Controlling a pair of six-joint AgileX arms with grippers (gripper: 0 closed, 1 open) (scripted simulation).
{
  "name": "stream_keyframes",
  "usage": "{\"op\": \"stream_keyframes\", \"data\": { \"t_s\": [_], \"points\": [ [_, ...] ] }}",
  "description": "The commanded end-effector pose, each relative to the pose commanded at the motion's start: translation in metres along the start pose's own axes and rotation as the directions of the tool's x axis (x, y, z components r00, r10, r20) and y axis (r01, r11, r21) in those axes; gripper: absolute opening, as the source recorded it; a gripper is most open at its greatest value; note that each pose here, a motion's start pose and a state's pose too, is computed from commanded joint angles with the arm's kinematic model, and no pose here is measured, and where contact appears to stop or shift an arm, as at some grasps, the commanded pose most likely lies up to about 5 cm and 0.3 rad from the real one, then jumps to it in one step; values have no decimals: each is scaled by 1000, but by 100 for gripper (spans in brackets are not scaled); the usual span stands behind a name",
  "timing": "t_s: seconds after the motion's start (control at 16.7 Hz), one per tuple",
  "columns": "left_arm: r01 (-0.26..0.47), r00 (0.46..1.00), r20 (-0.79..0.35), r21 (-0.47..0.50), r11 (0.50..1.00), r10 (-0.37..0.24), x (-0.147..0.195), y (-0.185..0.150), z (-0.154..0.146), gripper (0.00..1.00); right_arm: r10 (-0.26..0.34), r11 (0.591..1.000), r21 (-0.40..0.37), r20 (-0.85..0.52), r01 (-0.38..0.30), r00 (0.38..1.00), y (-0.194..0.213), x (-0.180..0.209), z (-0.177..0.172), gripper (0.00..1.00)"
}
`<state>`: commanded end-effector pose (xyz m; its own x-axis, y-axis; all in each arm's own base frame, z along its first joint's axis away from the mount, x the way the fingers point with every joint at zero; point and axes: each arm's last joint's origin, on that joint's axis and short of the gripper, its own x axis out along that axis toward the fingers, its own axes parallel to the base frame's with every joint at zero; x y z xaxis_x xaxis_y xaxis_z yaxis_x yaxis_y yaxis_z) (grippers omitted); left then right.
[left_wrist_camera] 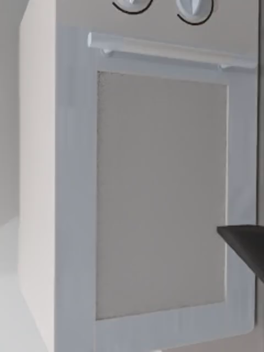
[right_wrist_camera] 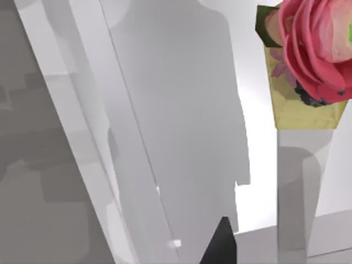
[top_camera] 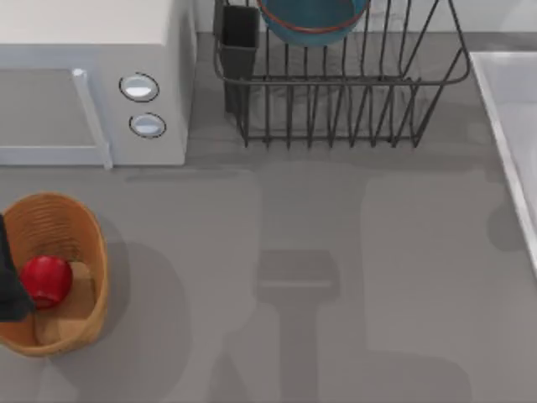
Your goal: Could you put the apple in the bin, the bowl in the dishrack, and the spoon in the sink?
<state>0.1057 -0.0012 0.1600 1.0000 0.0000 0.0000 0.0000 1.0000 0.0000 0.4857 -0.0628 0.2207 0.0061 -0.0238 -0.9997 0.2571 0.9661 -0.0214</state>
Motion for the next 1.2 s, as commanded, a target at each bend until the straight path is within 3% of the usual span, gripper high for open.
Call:
{"op": "stream_keyframes", "data": {
  "t_s": [0.3, 0.9, 1.2],
  "points": [
    [0, 1000, 0, 0, 1000, 0, 0, 0, 0, 100, 1, 1000, -1, 20, -1, 1000, 1, 20, 15, 0],
    [0, 1000, 0, 0, 1000, 0, 0, 0, 0, 100, 7, 1000, -4, 57, -7, 998, 4, 20, 18, 0],
    [0, 1000, 0, 0, 1000, 0, 0, 0, 0, 100, -2, 1000, -4, -5, 2, 1000, 3, 57, 18, 0]
  ]
}}
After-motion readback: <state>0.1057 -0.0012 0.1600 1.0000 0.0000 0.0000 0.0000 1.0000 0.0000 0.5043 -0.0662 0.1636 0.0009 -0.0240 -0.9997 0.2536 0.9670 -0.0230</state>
